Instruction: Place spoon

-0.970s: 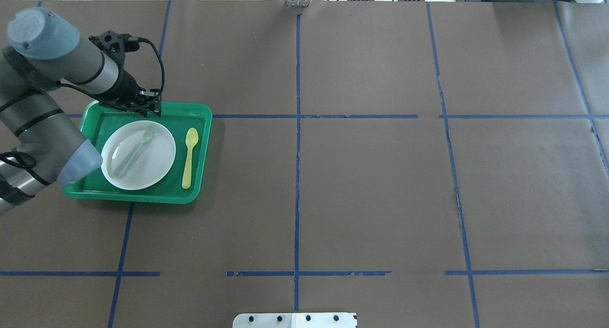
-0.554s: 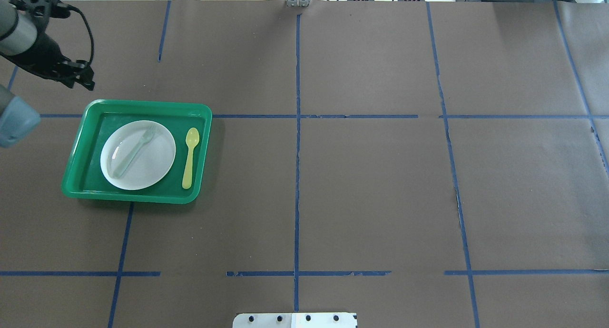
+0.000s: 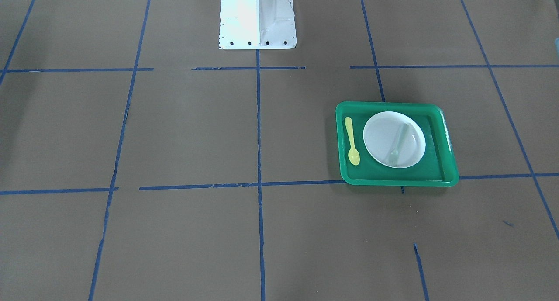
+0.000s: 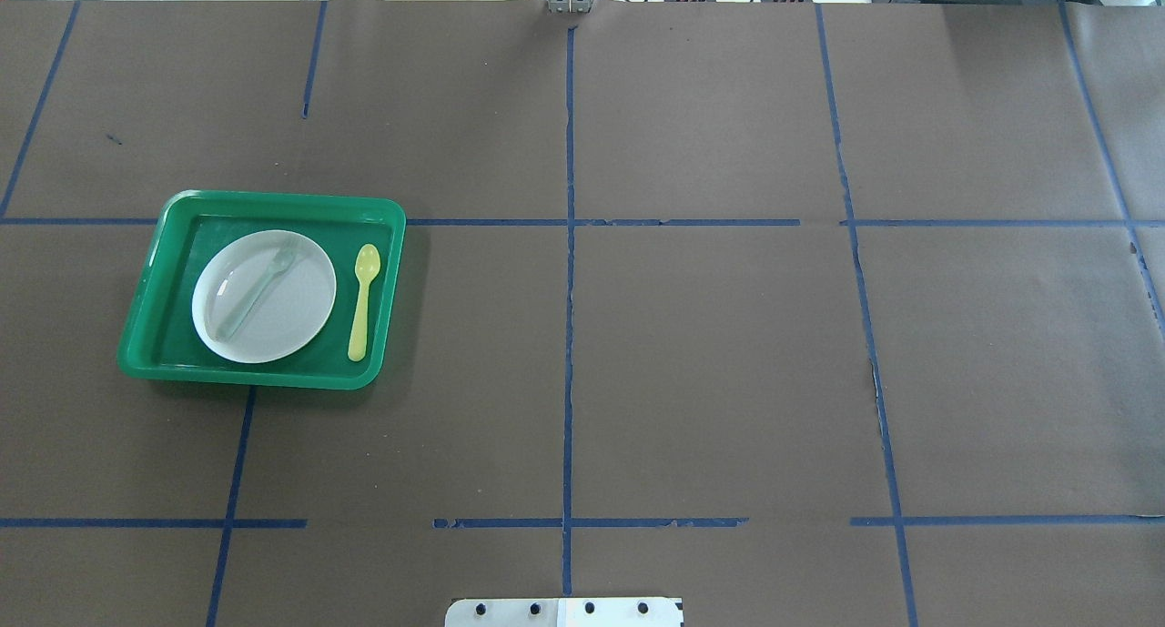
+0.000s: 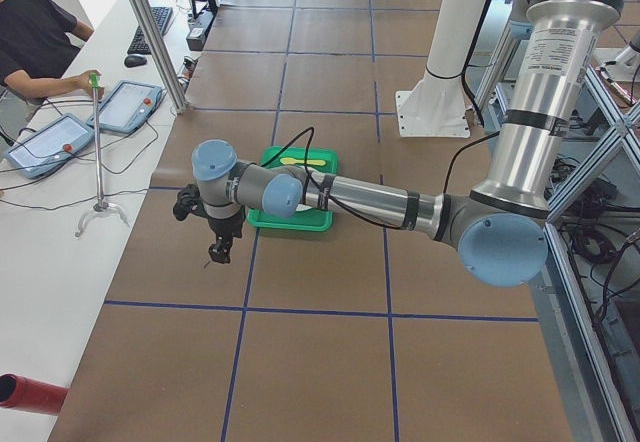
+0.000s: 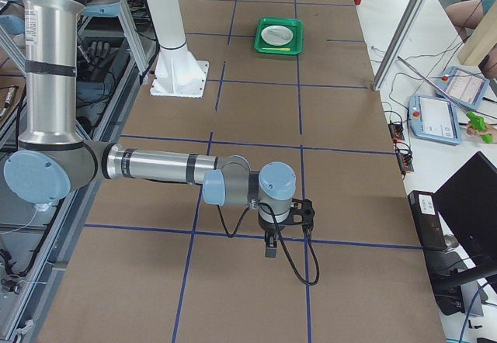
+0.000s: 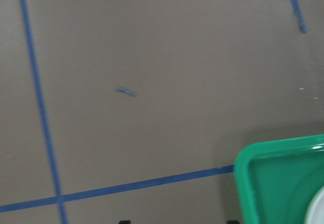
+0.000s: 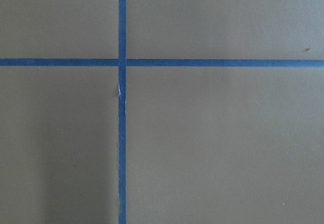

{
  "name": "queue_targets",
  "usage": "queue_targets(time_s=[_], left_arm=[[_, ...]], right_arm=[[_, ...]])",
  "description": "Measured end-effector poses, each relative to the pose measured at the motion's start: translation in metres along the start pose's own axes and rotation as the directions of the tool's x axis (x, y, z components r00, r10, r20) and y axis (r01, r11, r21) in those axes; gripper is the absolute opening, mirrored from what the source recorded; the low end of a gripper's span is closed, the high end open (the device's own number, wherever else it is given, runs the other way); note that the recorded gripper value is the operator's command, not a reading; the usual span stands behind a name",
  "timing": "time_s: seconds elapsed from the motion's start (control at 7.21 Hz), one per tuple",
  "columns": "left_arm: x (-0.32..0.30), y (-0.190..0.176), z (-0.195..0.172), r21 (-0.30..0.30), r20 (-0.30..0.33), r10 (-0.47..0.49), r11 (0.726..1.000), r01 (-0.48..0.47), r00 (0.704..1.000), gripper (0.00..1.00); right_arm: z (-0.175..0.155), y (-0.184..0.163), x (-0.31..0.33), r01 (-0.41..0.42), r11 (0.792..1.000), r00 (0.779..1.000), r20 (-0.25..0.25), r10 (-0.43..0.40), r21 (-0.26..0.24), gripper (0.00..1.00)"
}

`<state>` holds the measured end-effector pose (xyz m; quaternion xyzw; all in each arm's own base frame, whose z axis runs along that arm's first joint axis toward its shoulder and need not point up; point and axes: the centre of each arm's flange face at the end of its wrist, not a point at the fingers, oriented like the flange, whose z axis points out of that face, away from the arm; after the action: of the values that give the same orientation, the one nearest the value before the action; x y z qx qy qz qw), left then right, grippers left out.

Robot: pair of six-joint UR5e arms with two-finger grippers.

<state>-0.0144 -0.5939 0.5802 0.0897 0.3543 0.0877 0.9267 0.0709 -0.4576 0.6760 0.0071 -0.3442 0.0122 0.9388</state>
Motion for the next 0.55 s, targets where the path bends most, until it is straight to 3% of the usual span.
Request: queue_targets(time_s=[0.14, 0.55], left_arm=[[-0.033, 0.015, -0.005, -0.003, 0.007, -0.005, 1.0, 0.005, 1.0, 0.99], [-0.08, 0.053, -0.012, -0.003, 0.017, 0.001, 1.0, -0.001, 1.0, 1.0]], right_arm=[[0.0, 0.0, 0.0, 0.0, 1.0, 1.0, 0.0, 0.0, 0.0, 1.0], [0.0, 0.0, 0.0, 0.0, 1.0, 1.0, 0.0, 0.0, 0.0, 1.0]])
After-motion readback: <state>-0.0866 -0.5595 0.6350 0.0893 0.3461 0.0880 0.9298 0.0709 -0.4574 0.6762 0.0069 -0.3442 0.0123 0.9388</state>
